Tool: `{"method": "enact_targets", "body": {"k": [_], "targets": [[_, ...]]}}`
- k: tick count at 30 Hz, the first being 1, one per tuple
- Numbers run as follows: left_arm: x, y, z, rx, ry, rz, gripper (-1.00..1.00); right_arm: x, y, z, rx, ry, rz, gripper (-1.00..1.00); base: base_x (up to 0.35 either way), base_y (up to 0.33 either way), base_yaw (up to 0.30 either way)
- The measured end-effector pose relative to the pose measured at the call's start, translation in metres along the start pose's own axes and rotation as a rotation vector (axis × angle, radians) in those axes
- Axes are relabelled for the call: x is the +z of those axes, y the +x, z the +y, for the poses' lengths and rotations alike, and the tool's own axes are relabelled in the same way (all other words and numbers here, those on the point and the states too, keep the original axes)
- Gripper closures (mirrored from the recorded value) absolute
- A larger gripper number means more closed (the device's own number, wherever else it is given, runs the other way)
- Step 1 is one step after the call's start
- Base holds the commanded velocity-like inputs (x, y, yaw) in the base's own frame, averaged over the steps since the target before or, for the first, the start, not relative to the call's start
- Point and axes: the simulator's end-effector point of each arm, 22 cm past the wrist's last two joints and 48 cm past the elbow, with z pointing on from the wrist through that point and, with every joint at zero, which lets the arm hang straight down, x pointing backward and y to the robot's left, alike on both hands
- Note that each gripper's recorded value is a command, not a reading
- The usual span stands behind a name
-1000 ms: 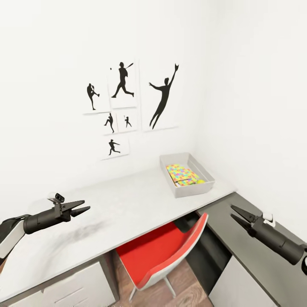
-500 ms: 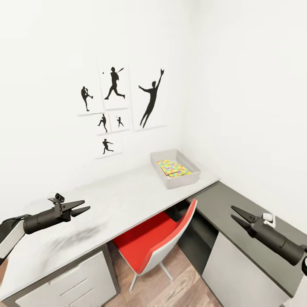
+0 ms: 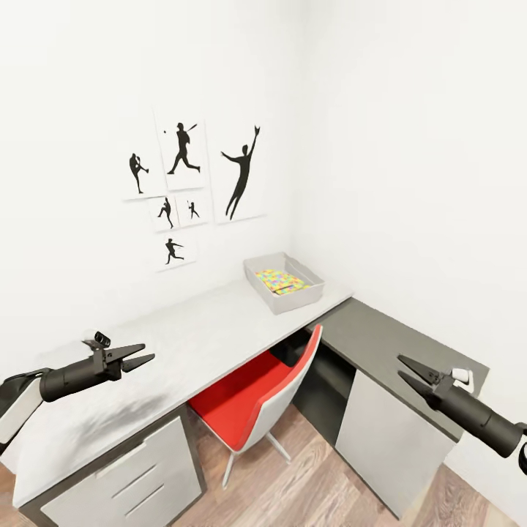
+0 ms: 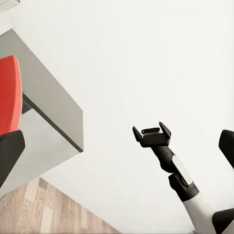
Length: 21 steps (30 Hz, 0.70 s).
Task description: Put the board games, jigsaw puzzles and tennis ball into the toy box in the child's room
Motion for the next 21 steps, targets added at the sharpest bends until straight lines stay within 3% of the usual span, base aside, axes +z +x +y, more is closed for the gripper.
{"method": "enact_targets", "body": {"k": [21], "targets": [[-0.001,-0.003,-0.011,0.020,0.009,-0.004,-1.00,-0.004,-0.004,0.005,-0.005,-0.007,-0.011,-1.00,-0.163,0.208,-0.226]]}}
